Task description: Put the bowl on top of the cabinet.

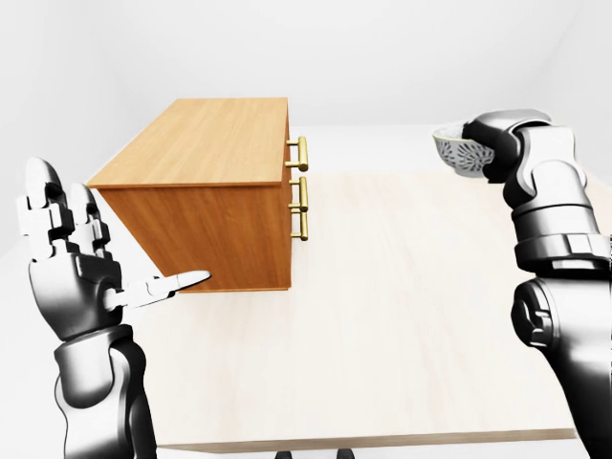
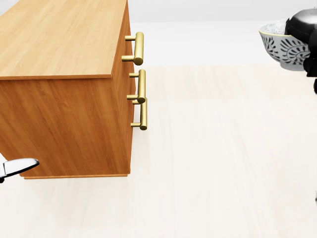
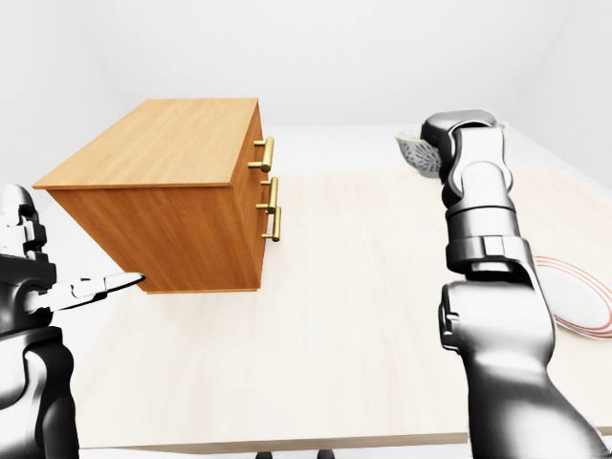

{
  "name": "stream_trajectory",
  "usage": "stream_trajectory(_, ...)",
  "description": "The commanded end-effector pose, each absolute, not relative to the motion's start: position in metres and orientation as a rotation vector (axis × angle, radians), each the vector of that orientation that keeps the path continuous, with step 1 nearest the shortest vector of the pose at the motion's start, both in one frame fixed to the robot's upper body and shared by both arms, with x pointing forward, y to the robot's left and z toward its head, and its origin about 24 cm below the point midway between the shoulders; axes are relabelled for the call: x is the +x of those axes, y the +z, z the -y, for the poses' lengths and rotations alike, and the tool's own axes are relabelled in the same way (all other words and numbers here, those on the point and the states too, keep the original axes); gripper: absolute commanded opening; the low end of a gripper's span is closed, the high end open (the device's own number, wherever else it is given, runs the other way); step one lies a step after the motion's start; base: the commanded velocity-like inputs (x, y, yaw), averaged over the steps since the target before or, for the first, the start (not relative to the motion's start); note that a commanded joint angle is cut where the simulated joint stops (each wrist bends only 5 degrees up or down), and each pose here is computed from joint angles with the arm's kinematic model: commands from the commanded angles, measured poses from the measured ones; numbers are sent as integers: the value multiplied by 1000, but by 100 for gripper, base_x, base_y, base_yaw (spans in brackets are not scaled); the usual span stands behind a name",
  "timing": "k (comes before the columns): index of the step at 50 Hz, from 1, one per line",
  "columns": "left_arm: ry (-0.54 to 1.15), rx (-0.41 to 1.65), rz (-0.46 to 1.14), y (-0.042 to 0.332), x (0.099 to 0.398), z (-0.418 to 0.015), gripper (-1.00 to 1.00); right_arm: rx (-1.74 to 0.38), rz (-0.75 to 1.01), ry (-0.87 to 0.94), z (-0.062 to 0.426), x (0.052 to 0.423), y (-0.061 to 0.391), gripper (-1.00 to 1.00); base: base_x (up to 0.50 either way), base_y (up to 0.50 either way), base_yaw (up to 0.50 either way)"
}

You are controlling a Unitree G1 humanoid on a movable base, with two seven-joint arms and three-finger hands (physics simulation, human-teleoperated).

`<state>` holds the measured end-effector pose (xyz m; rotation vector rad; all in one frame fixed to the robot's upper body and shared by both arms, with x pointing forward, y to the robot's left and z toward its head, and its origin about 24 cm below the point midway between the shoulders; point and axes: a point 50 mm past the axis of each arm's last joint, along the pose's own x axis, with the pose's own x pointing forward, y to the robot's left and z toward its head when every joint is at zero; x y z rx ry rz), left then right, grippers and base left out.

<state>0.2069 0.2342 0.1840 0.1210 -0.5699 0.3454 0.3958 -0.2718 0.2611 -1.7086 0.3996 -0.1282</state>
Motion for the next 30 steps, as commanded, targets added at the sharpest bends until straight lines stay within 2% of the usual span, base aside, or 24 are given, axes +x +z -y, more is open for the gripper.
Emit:
stream_trajectory(1, 352, 112, 550, 180, 211, -234, 100, -1857, -136, -256, 166, 399, 405, -100, 0, 0, 0)
stream_trajectory(7, 349, 112, 548, 179, 211, -233, 100, -1909, 118, -238, 89, 386, 437, -100, 0, 0, 0)
stream_trajectory(11, 352, 109, 549, 179, 210, -235, 100, -1947, 193, -213, 59, 380, 439, -100, 0, 0, 0)
stream_trajectory(19, 351, 108, 541, 178, 211, -235, 100, -1876, 370, -108, 10, 370, 434, -100, 0, 0, 0)
stream_trajectory(28, 352, 103, 537, 177, 211, -235, 100, -1829, 506, -101, -15, 358, 441, -100, 0, 0, 0)
stream_trajectory(30, 350, 104, 539, 177, 211, -234, 100, -1783, 584, -100, -26, 350, 445, -100, 0, 0, 0)
